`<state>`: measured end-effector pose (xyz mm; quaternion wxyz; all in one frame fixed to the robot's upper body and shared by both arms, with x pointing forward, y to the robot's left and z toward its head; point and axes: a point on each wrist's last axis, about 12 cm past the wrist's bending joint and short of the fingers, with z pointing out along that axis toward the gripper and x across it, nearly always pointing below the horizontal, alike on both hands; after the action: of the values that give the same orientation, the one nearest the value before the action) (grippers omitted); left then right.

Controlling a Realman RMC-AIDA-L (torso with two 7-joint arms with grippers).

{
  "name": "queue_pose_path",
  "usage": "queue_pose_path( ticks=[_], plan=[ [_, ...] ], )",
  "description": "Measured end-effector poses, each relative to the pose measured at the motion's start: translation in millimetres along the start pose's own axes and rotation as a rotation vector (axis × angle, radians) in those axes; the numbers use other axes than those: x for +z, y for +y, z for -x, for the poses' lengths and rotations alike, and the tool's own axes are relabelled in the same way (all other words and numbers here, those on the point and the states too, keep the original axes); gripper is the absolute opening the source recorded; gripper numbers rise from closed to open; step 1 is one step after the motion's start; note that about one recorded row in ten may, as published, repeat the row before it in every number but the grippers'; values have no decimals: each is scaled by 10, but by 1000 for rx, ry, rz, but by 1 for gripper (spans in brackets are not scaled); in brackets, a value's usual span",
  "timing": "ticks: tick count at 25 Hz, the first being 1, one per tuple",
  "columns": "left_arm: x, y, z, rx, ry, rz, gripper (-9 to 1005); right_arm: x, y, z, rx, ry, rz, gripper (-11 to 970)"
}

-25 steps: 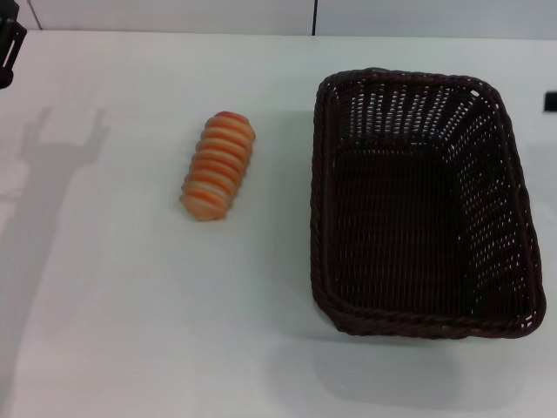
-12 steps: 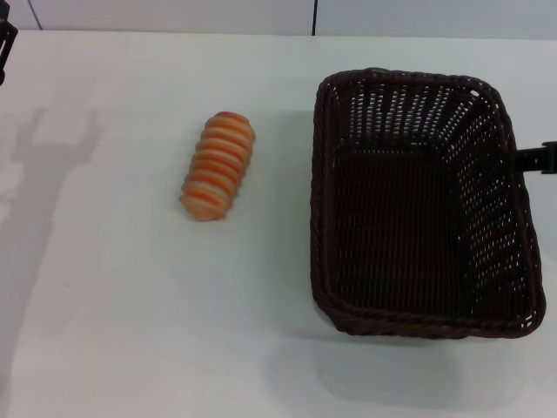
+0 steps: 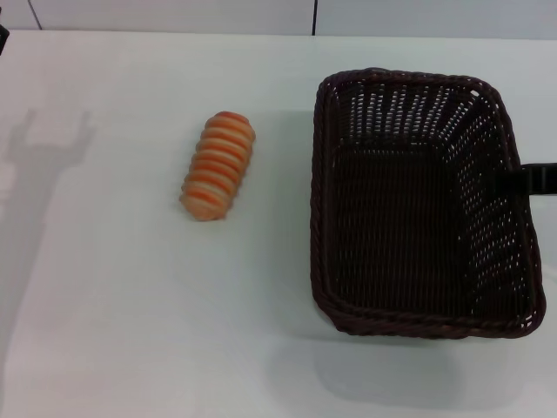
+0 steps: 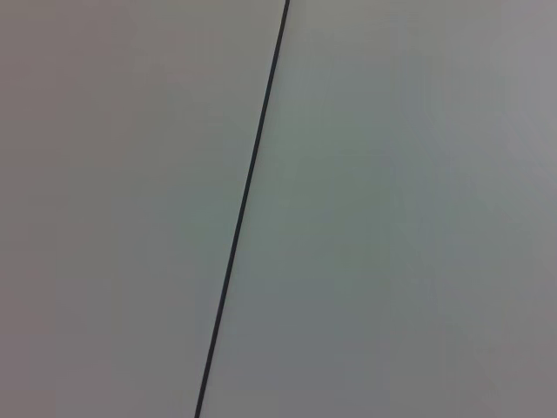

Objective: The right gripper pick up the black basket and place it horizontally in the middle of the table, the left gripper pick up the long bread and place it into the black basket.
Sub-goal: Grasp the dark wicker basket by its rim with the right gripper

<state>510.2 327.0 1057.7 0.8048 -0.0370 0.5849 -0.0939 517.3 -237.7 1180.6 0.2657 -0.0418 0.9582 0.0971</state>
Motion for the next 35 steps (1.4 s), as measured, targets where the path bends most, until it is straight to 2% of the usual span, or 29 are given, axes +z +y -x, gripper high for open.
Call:
queue_pose_path(
  ticks=[7, 32, 35],
  plan=[
    [2, 10, 7, 3, -1, -2, 846, 135, 56, -7, -9, 25, 13, 723],
    [-39, 17, 35, 4, -25, -4, 843, 393, 43, -40, -11, 68, 8, 701],
    [-50, 20, 45, 4, -33, -3, 843, 384, 41, -37, -11, 59, 10, 566]
  ],
)
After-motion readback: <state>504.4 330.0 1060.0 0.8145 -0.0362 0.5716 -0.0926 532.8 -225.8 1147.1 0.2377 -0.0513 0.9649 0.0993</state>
